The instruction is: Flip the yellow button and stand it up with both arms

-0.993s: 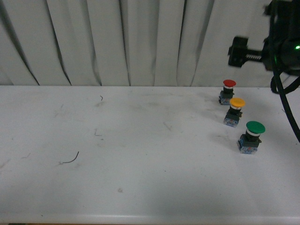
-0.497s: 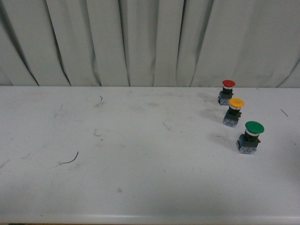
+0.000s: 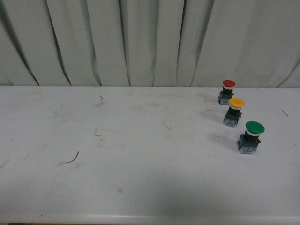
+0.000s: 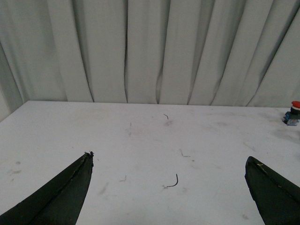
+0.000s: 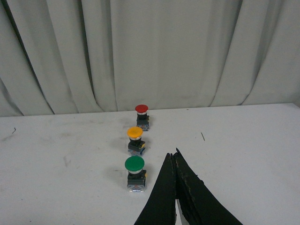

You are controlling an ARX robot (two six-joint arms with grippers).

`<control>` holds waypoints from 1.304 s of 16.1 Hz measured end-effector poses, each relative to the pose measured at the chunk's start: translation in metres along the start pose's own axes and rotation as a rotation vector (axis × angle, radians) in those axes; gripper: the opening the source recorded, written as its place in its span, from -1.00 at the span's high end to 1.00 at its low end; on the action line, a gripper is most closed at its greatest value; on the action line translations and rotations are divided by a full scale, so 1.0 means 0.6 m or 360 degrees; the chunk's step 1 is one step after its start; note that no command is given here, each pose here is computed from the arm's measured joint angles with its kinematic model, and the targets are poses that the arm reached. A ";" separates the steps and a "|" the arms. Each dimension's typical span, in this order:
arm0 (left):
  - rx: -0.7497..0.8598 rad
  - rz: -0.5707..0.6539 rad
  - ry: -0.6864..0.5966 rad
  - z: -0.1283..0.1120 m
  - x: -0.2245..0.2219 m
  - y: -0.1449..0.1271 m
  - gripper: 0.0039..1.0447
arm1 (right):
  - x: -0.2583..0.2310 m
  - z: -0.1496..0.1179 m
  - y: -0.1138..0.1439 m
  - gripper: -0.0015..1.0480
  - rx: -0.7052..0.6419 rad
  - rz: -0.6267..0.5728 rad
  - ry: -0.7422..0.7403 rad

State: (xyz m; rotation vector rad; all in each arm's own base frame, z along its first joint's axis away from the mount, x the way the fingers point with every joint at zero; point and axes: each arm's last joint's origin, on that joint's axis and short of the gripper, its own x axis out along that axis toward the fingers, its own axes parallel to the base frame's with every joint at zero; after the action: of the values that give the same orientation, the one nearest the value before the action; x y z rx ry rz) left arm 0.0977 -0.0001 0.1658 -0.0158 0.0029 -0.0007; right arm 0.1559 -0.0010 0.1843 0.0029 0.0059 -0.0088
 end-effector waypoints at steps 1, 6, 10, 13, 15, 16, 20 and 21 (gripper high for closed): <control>0.0000 0.0000 0.0000 0.000 0.000 0.000 -0.88 | -0.007 -0.003 0.000 0.97 0.0000 0.0000 -0.0002; -0.0001 0.0000 0.0000 0.000 0.000 0.000 -0.88 | -0.030 -0.014 0.000 0.97 0.0000 0.0000 0.0001; 0.0000 0.0000 0.0000 0.000 0.000 0.000 -0.88 | -0.044 -0.028 0.000 0.97 0.0000 0.0001 -0.0006; -0.0001 0.0000 0.0000 0.000 0.000 0.000 -0.88 | -0.055 -0.024 0.000 0.97 0.0000 0.0001 -0.0025; -0.0001 0.0000 0.0000 0.000 0.000 0.000 -0.88 | -0.063 -0.024 0.000 0.97 0.0000 0.0001 -0.0029; 0.0000 0.0000 0.0000 0.000 0.000 0.000 -0.88 | -0.064 -0.023 0.000 0.97 0.0000 0.0001 -0.0034; -0.0001 0.0000 0.0000 0.000 0.000 0.000 -0.88 | -0.072 -0.024 0.000 0.97 0.0000 0.0001 -0.0031; 0.0000 0.0000 0.0000 0.000 0.000 0.000 -0.88 | -0.074 -0.023 0.000 0.97 0.0000 0.0001 -0.0036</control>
State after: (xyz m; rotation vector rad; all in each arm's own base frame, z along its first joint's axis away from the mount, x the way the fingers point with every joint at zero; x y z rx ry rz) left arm 0.0977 -0.0001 0.1658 -0.0158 0.0029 -0.0007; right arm 0.1116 -0.0007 0.1706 0.0028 -0.0166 -0.0084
